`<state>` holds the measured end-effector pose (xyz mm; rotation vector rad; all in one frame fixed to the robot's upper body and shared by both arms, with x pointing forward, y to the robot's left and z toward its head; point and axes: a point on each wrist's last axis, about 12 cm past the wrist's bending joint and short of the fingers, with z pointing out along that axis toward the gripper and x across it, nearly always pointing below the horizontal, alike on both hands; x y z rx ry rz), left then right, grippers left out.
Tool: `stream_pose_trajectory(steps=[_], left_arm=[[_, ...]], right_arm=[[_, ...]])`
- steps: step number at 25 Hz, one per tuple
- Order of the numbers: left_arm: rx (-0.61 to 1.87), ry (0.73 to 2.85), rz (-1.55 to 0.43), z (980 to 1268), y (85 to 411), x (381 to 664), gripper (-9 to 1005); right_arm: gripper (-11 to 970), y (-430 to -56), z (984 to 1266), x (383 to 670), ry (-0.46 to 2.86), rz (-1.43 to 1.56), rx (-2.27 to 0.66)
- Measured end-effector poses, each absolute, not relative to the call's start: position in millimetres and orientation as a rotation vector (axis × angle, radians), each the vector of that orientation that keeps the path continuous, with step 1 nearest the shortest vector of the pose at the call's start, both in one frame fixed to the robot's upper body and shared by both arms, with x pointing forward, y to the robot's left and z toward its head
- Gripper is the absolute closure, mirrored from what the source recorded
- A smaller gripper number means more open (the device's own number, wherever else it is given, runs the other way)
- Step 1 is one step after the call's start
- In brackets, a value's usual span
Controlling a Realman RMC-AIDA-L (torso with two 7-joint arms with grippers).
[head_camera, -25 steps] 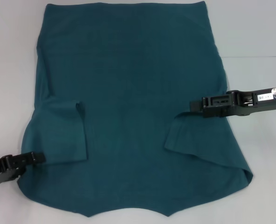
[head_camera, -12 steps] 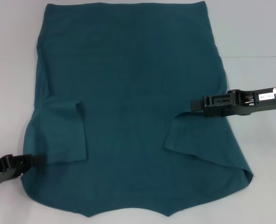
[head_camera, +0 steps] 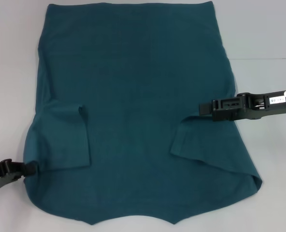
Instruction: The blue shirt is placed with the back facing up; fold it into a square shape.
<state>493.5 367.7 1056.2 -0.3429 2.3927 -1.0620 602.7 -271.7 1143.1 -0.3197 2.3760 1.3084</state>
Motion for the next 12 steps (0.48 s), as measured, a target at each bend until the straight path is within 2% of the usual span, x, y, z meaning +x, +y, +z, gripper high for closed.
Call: stream_pose_trajectory(steps=[6, 12], left_arm=[[-0.352, 2.389, -1.057, 1056.1, 368.5, 493.8, 938], [-0.339, 2.363, -1.114, 1062.8, 370.2, 492.3, 997]], right_arm=[[174, -271.8, 1142.9, 602.4, 2.379, 1.307, -0.322], [179, -280.1, 1144.8, 595.7, 2.4, 1.319, -0.386]])
